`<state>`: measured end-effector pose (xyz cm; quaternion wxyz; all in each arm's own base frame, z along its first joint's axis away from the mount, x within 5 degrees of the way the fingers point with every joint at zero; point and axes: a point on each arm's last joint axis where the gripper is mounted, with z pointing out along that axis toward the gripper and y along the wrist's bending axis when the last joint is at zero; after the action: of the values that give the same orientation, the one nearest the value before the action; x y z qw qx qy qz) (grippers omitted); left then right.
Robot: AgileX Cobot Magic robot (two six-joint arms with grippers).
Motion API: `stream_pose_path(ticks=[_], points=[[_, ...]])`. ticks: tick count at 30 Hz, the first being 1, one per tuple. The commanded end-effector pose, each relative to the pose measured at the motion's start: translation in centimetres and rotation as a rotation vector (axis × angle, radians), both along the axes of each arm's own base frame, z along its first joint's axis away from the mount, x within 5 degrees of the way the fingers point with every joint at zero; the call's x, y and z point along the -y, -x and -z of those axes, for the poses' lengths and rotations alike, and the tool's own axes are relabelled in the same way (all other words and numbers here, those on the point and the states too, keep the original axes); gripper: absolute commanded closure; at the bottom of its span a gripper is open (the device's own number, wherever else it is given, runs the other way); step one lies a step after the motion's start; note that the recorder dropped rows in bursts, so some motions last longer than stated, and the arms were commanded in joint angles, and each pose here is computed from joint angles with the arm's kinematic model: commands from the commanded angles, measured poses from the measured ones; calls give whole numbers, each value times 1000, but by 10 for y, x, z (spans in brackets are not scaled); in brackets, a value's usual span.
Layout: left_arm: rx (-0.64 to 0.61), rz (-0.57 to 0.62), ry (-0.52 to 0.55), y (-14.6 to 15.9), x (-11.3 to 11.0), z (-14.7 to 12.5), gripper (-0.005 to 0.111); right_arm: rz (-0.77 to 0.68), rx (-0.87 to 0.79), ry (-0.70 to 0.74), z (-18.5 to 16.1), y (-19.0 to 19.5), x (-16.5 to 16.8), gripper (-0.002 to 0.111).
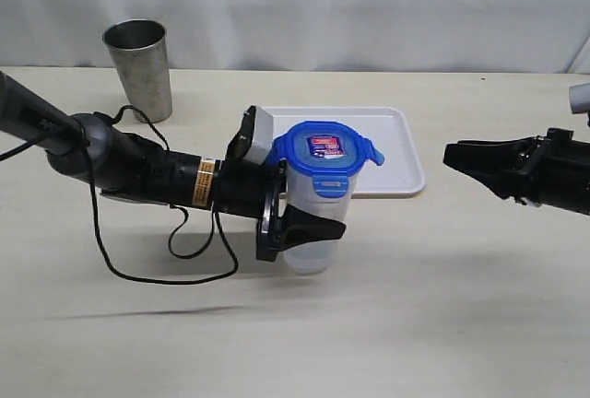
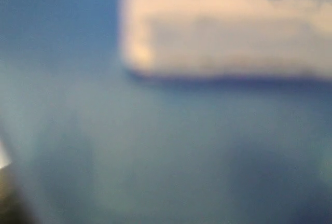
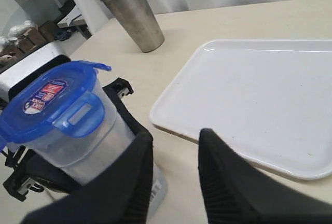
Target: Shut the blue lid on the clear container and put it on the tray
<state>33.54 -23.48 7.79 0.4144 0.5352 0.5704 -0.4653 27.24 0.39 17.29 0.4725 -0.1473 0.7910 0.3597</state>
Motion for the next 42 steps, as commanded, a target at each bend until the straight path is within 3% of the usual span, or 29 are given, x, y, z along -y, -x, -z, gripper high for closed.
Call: stream_pose_path(ticks=[1,5,8,11,20,24,27,29,31,34,38,42], points=[[45,12,23,-6,-14,-9,107,30,-34,46,2,-6,-16,76],[56,-5,23,-10,-21,-9,107,100,-71,223,-5,-18,-39,76],[95,2,23,-11,-22,-9,107,329,-197,312,-14,-27,-43,76],[138,9,25,-11,-22,-9,107,455,-200,438,-29,-31,-49,76],[166,5,30,-12,-21,-9,107,277,-47,248,-80,-35,-90,76],[167,2,32,-12,-21,-9,107,420,1,339,-95,-49,-78,76],[167,2,32,-12,-21,-9,107,645,13,482,-98,-54,-55,76],[167,5,30,-12,-21,-9,107,787,-32,590,-98,-52,-38,76],[167,3,31,-12,-21,-9,107,839,-139,685,-98,-49,-29,76],[166,-2,33,-12,-21,-9,107,669,-284,712,-101,-51,-28,76],[167,2,32,-12,-21,-9,107,467,-349,483,-119,-56,-38,76],[167,4,31,-12,-21,-9,107,187,-355,375,-134,-50,-60,76]])
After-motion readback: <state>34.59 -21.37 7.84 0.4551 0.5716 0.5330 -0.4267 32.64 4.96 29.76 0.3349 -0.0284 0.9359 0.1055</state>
